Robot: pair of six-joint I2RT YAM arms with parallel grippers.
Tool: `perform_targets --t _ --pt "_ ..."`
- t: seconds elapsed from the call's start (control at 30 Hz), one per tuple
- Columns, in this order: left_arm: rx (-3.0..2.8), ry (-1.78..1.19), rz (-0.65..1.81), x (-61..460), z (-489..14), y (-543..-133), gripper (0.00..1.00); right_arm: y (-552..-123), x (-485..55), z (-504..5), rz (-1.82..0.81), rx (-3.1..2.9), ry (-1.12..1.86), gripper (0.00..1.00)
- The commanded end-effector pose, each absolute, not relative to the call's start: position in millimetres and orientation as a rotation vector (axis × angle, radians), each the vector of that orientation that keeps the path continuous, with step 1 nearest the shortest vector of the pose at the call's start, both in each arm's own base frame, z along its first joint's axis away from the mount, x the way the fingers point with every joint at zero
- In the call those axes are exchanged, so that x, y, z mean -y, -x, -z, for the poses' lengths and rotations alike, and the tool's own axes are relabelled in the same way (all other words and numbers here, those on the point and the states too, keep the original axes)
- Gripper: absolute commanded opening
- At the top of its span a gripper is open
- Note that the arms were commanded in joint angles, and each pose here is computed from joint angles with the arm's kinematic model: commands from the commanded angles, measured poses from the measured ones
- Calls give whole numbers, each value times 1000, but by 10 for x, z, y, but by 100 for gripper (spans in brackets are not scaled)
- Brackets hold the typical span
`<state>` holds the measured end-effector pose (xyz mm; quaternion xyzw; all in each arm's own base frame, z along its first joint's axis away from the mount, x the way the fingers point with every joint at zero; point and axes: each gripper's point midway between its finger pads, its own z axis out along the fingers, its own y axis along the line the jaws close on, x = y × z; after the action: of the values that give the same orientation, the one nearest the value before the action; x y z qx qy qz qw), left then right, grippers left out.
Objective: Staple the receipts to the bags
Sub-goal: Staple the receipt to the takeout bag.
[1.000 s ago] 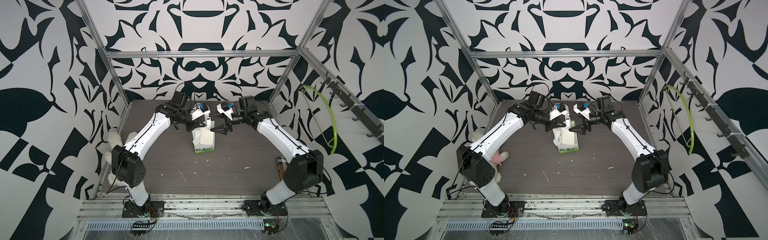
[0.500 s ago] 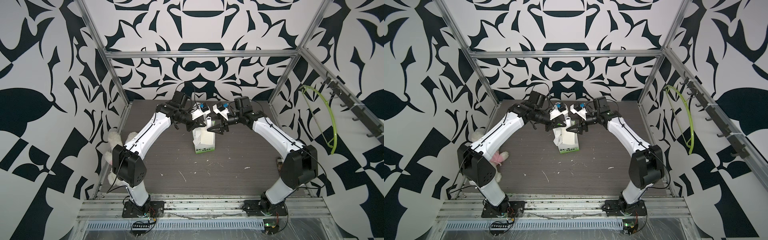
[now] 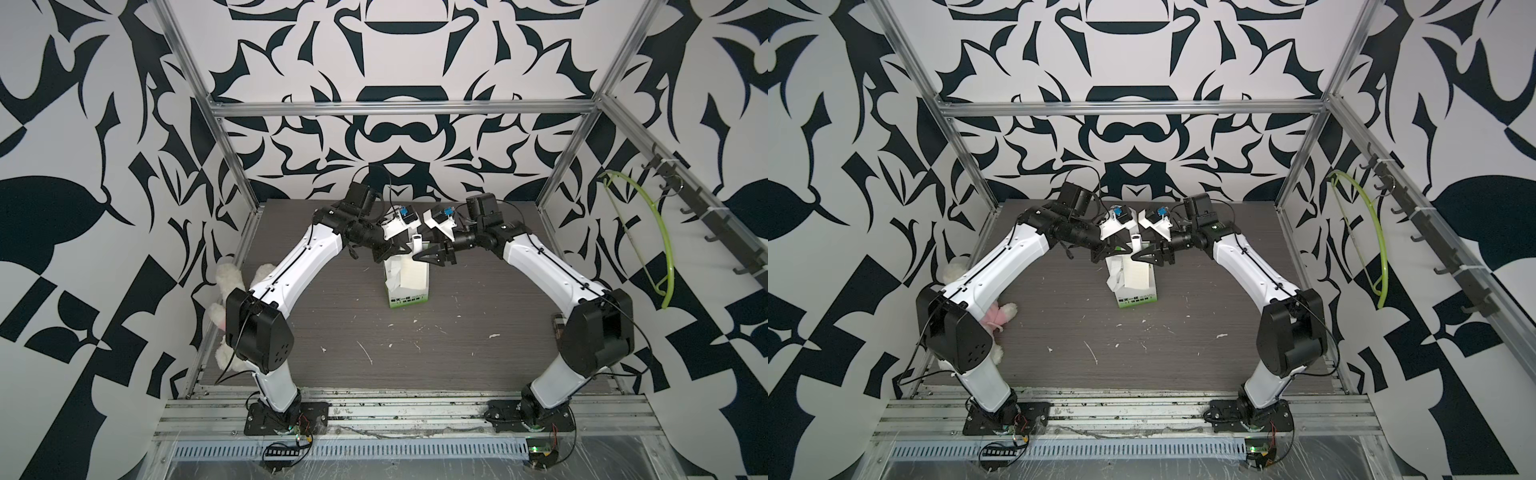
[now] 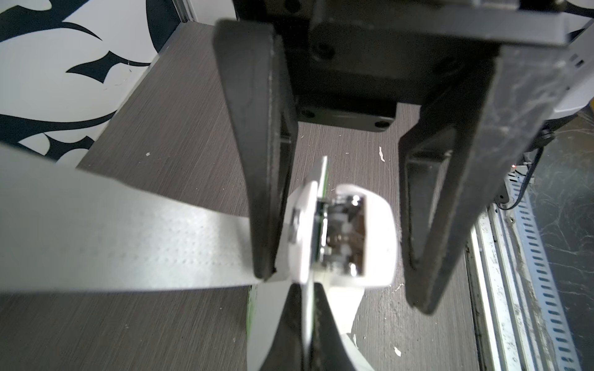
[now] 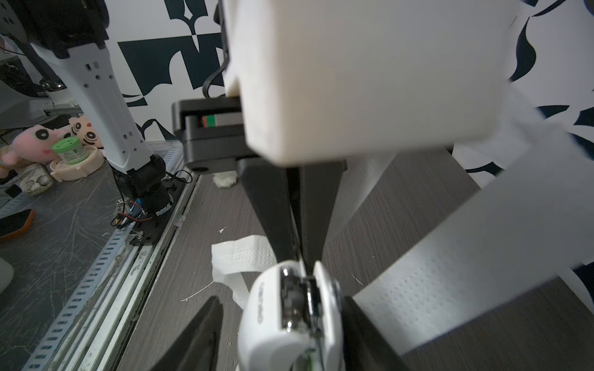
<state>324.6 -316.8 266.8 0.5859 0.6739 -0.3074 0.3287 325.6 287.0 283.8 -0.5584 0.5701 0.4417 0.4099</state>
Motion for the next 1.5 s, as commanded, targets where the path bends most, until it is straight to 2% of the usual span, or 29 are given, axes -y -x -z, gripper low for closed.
perform_targets --t 0.0,0.13,0.3,0.43,0.53,0.67,0.77,0.9,0.93,0.97,1.0,1.03,1.1,1.13,1.23,1.3,1.4,1.47 --pt "-1759 -1525 810 3169 -2745 -3253 0 -3264 -2889 -2972 -1089 -1396 1419 64" --pt "-1760 -1525 811 3173 -2744 -3253 0 -3266 -2883 -2927 -1091 -1409 1425 63" --pt "-1760 -1524 811 3173 -2741 -3256 0 -3257 -2886 -2932 -1099 -1402 1428 56" --pt "-1765 -1522 809 3169 -2736 -3256 0 -3248 -2885 -2935 -1106 -1404 1427 41" --pt "-1766 -1521 806 3164 -2738 -3253 0 -3230 -2883 -2928 -1109 -1404 1428 23" --pt "-1776 -1521 805 3157 -2714 -3248 0 -3202 -2879 -2936 -1117 -1386 1426 14" --pt "-1781 -1520 803 3149 -2712 -3244 0 -3210 -2882 -2939 -1118 -1385 1409 0" --pt "-1780 -1520 801 3146 -2716 -3240 0 -3208 -2883 -2967 -1120 -1372 1377 0" --pt "-1782 -1519 799 3144 -2713 -3244 0 -3214 -2882 -2973 -1121 -1382 1369 8" --pt "-1788 -1517 798 3142 -2700 -3252 0 -3223 -2877 -2984 -1115 -1391 1363 37" --pt "-1794 -1514 795 3145 -2695 -3261 0 -3219 -2865 -2998 -1105 -1391 1360 50" --pt "-1800 -1510 791 3142 -2689 -3276 0 -3216 -2852 -3022 -1093 -1392 1354 56" --pt "-1822 -1493 782 3139 -2682 -3312 0 -3245 -2790 -3090 -1060 -1413 1305 93" --pt "-1840 -1478 779 3137 -2678 -3326 0 -3263 -2743 -3131 -1044 -1424 1273 98" --pt "-1912 -1388 763 3125 -2678 -3427 0 -3412 -2574 -3144 -894 -1550 1131 99" --pt "-1964 -1308 776 3152 -2688 -3475 0 -3510 -2446 -3186 -813 -1645 993 97" --pt "-2041 -1204 734 3186 -2665 -3549 0 -3635 -2252 -3239 -710 -1748 752 81" --pt "-2087 -1140 702 3201 -2643 -3602 0 -3643 -2175 -3292 -676 -1789 633 74"
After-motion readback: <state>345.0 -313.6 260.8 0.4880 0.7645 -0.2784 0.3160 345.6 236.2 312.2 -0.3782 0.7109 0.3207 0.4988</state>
